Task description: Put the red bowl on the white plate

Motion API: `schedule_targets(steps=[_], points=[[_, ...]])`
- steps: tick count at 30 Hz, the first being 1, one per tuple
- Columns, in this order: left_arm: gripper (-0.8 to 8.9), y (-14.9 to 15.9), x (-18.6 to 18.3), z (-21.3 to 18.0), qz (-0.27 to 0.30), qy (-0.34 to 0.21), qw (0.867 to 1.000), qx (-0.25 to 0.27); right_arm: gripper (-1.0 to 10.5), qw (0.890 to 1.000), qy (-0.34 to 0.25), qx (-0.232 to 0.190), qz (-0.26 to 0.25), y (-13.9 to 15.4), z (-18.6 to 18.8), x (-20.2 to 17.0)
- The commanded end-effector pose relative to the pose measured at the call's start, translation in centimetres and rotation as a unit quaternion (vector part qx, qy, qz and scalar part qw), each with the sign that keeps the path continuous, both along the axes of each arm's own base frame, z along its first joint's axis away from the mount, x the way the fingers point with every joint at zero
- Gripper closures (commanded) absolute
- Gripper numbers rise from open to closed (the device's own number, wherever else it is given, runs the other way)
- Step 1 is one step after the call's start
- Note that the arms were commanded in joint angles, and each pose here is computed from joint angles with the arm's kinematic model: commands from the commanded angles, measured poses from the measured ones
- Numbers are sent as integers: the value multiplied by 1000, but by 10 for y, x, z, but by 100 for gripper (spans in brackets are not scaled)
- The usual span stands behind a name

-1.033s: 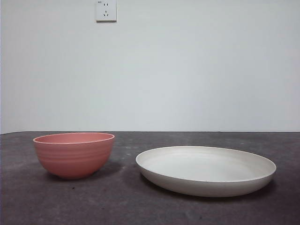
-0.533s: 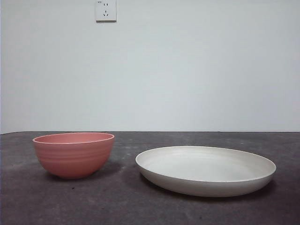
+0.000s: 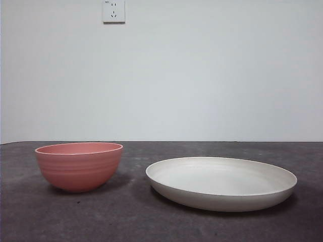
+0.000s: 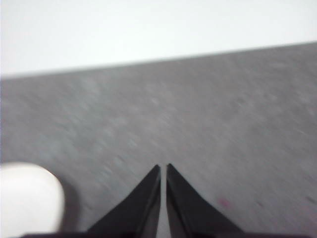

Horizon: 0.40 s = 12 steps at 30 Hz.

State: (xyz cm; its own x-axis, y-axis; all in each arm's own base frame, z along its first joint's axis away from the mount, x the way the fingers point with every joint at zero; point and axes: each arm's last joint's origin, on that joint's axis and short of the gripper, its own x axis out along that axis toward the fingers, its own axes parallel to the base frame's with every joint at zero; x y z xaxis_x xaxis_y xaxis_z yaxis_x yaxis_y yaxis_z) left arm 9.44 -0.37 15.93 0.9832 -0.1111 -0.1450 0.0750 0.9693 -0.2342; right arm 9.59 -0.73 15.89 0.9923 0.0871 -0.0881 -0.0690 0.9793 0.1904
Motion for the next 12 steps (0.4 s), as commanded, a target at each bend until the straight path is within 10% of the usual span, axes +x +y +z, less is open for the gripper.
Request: schedule_targets(steps=[1, 12], points=[[798, -1, -2, 14, -15, -9, 1000, -6, 934, 999, -23, 47, 4, 1, 13, -2], [798, -6, -7, 80, -46, 35, 998, -40, 935, 996, -5, 78, 40, 7, 91, -29]])
